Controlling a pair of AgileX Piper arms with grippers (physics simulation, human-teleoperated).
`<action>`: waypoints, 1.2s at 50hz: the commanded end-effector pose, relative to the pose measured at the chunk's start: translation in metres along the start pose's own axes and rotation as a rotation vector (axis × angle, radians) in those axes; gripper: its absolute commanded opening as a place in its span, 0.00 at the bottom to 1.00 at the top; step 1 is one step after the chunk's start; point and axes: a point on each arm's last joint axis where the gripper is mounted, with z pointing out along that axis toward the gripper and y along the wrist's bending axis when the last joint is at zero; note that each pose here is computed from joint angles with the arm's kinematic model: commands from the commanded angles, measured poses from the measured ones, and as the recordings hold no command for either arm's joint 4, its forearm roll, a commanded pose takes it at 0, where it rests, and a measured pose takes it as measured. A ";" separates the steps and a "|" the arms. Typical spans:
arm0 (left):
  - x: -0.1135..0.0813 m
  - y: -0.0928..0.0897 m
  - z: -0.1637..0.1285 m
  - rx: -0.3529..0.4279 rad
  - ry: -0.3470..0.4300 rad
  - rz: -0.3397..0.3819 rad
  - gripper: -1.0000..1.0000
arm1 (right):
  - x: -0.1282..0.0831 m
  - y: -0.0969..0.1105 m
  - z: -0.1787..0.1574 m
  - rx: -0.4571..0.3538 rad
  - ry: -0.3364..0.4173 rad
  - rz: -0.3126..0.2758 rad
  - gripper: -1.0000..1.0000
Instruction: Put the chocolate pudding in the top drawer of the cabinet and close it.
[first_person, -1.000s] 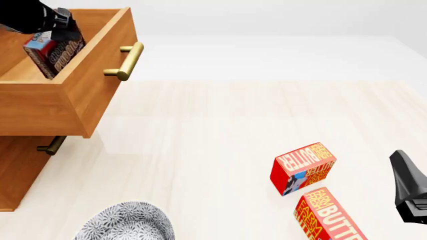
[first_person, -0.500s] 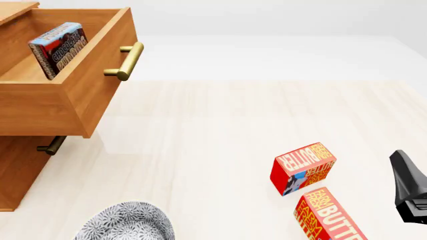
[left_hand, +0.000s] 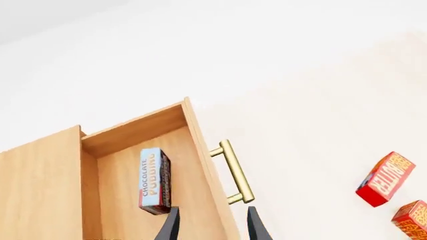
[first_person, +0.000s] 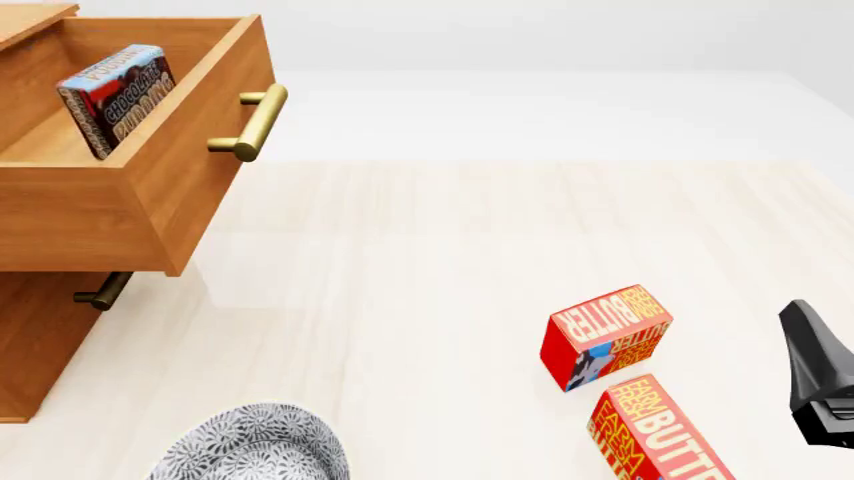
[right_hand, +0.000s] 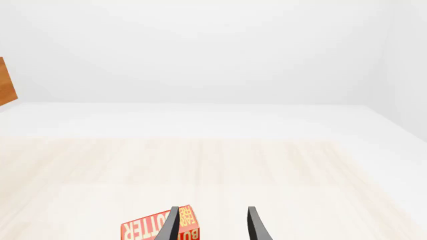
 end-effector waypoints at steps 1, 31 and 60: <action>0.018 -0.020 0.001 0.085 0.029 0.030 1.00 | 0.000 0.000 0.000 0.001 0.000 0.000 1.00; 0.052 -0.076 0.037 0.293 0.113 0.179 1.00 | 0.000 0.000 0.000 0.001 0.000 0.000 1.00; 0.101 -0.127 0.102 0.386 0.232 0.177 1.00 | 0.000 0.000 0.000 0.001 0.000 0.000 1.00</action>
